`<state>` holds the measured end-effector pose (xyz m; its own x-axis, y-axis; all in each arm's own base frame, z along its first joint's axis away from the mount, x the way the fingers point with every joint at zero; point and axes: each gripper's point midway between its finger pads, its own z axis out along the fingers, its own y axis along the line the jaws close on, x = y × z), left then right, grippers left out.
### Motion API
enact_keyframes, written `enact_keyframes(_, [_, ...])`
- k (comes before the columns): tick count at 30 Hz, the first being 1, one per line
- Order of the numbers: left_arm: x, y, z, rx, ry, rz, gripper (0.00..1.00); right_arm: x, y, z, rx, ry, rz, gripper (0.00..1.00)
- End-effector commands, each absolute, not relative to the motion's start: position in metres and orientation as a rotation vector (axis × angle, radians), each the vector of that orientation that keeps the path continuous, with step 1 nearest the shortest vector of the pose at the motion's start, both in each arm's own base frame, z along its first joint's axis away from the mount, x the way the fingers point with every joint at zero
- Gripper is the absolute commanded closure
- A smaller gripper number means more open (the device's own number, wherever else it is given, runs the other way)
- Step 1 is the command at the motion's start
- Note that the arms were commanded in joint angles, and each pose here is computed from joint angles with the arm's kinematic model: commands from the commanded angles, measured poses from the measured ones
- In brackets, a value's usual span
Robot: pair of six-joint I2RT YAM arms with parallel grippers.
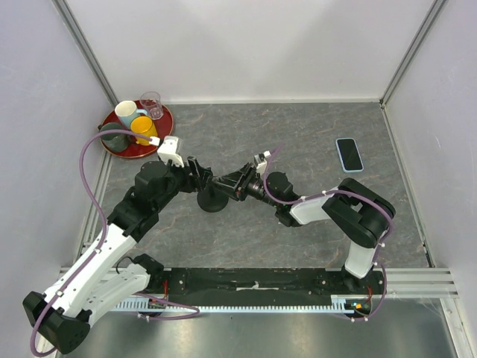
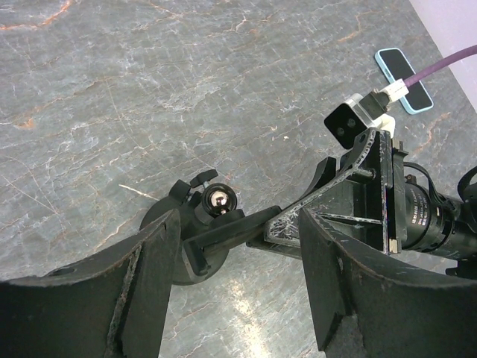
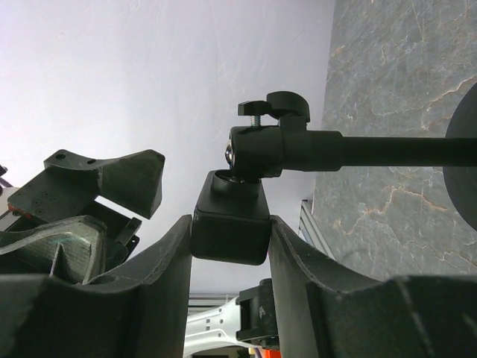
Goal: Place the phone on the phone stand
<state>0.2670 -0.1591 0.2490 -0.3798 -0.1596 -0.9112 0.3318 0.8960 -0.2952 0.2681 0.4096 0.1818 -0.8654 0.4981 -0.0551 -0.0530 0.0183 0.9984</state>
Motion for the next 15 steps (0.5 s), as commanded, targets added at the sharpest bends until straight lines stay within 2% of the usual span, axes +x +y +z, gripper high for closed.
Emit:
enact_keyframes(1, [0.27,-0.162,0.26,0.167,1.839,-0.529,0.29,0.27,0.401,0.143,0.535,1.995,1.844,1.0])
enact_keyframes(15, [0.27,-0.163,0.257,0.176,1.847,-0.527,0.29,0.283,0.402,0.172,0.471,1.934,1.83,1.0])
